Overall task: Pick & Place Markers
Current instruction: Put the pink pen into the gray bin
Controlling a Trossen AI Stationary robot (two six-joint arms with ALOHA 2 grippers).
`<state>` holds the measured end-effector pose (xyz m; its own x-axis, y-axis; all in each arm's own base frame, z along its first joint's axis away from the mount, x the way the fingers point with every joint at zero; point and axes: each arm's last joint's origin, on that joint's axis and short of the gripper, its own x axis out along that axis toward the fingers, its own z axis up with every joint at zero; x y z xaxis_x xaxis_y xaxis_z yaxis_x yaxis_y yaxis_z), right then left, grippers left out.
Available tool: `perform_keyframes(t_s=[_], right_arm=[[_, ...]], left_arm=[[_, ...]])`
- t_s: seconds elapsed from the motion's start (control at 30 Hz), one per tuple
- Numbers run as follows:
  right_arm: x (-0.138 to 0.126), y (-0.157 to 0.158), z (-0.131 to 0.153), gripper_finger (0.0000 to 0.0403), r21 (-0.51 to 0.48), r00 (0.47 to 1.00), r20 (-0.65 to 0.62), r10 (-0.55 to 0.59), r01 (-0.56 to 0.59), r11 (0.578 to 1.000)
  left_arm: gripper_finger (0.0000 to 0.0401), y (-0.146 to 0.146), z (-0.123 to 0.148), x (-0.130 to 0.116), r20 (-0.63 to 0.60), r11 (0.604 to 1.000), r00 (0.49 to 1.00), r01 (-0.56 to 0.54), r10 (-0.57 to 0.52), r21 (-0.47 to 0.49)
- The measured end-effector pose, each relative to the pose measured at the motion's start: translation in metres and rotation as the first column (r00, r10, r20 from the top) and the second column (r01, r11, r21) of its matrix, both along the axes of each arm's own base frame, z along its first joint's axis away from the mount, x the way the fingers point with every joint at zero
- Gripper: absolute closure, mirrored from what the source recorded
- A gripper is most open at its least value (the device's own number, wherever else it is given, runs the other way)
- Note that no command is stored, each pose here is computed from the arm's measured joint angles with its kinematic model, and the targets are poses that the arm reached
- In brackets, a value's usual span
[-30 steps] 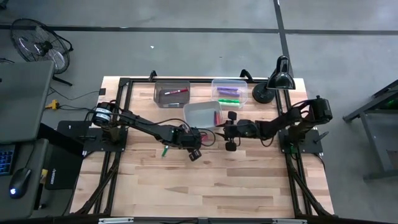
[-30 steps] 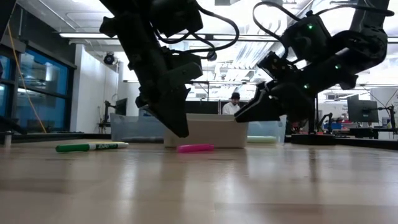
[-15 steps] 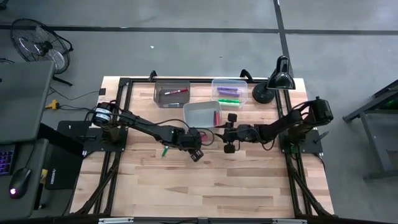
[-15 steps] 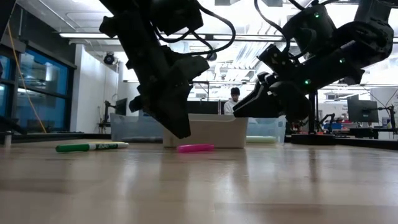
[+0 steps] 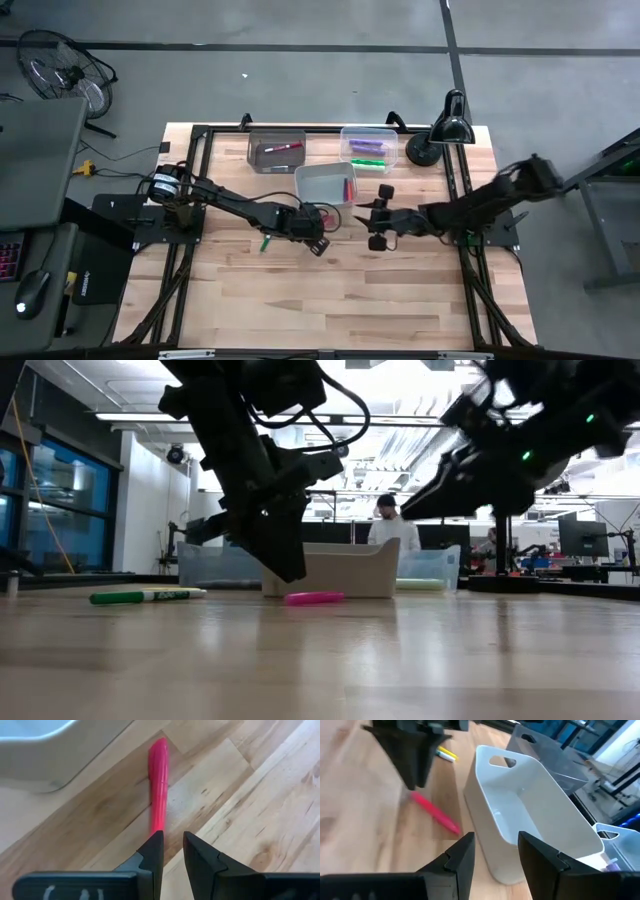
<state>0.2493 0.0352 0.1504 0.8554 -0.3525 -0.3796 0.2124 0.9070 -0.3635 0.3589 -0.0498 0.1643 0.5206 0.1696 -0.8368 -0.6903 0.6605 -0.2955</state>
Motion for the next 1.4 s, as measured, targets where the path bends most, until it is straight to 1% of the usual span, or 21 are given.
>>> perform_keyframes(t_s=[0.13, 0.27, 0.33, 0.4, 0.47, 0.5, 0.57, 0.6, 0.67, 0.73, 0.87, 0.97, 1.07, 1.17, 1.4], right_arm=[[-0.014, 0.006, 0.015, 0.0263, 0.045, 1.000, -0.011, 0.023, -0.023, 0.999], [-0.024, 0.013, 0.022, 0.0263, 0.096, 0.997, -0.027, 0.077, -0.074, 0.993], [-0.028, 0.017, 0.023, 0.0263, 0.110, 0.994, -0.037, 0.102, -0.097, 0.989], [-0.029, 0.021, 0.023, 0.0263, 0.121, 0.992, -0.037, 0.118, -0.113, 0.986], [-0.031, 0.025, 0.022, 0.0263, 0.131, 0.990, -0.043, 0.133, -0.126, 0.983], [-0.031, 0.027, 0.021, 0.0263, 0.134, 0.989, -0.048, 0.138, -0.130, 0.982], [-0.032, 0.030, 0.020, 0.0263, 0.146, 0.988, -0.050, 0.144, -0.136, 0.980], [-0.033, 0.031, 0.019, 0.0263, 0.150, 0.987, -0.059, 0.148, -0.138, 0.979], [-0.034, 0.033, 0.019, 0.0263, 0.159, 0.987, -0.061, 0.151, -0.139, 0.977], [-0.036, 0.035, 0.018, 0.0263, 0.159, 0.985, -0.073, 0.158, -0.145, 0.977], [-0.037, 0.038, 0.017, 0.0263, 0.158, 0.982, -0.082, 0.172, -0.158, 0.975], [-0.038, 0.039, 0.016, 0.0263, 0.162, 0.978, -0.092, 0.187, -0.171, 0.972], [-0.038, 0.039, 0.015, 0.0263, 0.182, 0.975, -0.103, 0.196, -0.175, 0.968], [-0.039, 0.039, 0.014, 0.0263, 0.189, 0.974, -0.111, 0.196, -0.173, 0.967], [-0.039, 0.039, 0.014, 0.0263, 0.194, 0.972, -0.119, 0.204, -0.179, 0.965]], left_arm=[[0.0329, 0.000, 0.000, 0.000, -0.002, 1.000, 1.000, -0.001, 0.001, 0.002], [0.0329, 0.000, -0.003, 0.001, -0.008, 1.000, 1.000, -0.006, 0.006, 0.003], [0.0329, -0.001, -0.011, 0.008, -0.050, 1.000, 0.999, -0.011, 0.012, 0.020], [0.0329, -0.001, -0.010, 0.007, -0.140, 0.999, 0.990, -0.008, 0.015, 0.053], [0.0329, -0.003, -0.003, 0.021, -0.137, 0.997, 0.991, 0.002, 0.007, 0.071], [0.0329, -0.003, -0.003, 0.027, -0.156, 0.996, 0.988, 0.005, 0.008, 0.085], [0.0329, -0.003, -0.008, 0.030, -0.239, 0.993, 0.971, 0.009, 0.020, 0.119], [0.0329, -0.004, -0.010, 0.035, -0.257, 0.992, 0.966, 0.017, 0.015, 0.123], [0.0329, -0.006, -0.006, 0.049, -0.224, 0.993, 0.975, 0.034, -0.008, 0.114], [0.0329, -0.007, -0.003, 0.053, -0.239, 0.994, 0.971, 0.044, -0.018, 0.103], [0.0329, -0.009, -0.010, 0.063, -0.256, 0.993, 0.966, 0.069, -0.041, 0.100], [0.0329, -0.011, -0.008, 0.064, -0.266, 0.989, 0.960, 0.118, -0.090, 0.090], [0.0329, -0.015, -0.007, 0.063, -0.282, 0.977, 0.950, 0.178, -0.137, 0.122], [0.0329, -0.015, -0.007, 0.063, -0.287, 0.969, 0.947, 0.195, -0.145, 0.154], [0.0329, -0.013, -0.008, 0.057, -0.353, 0.964, 0.926, 0.203, -0.133, 0.170]])
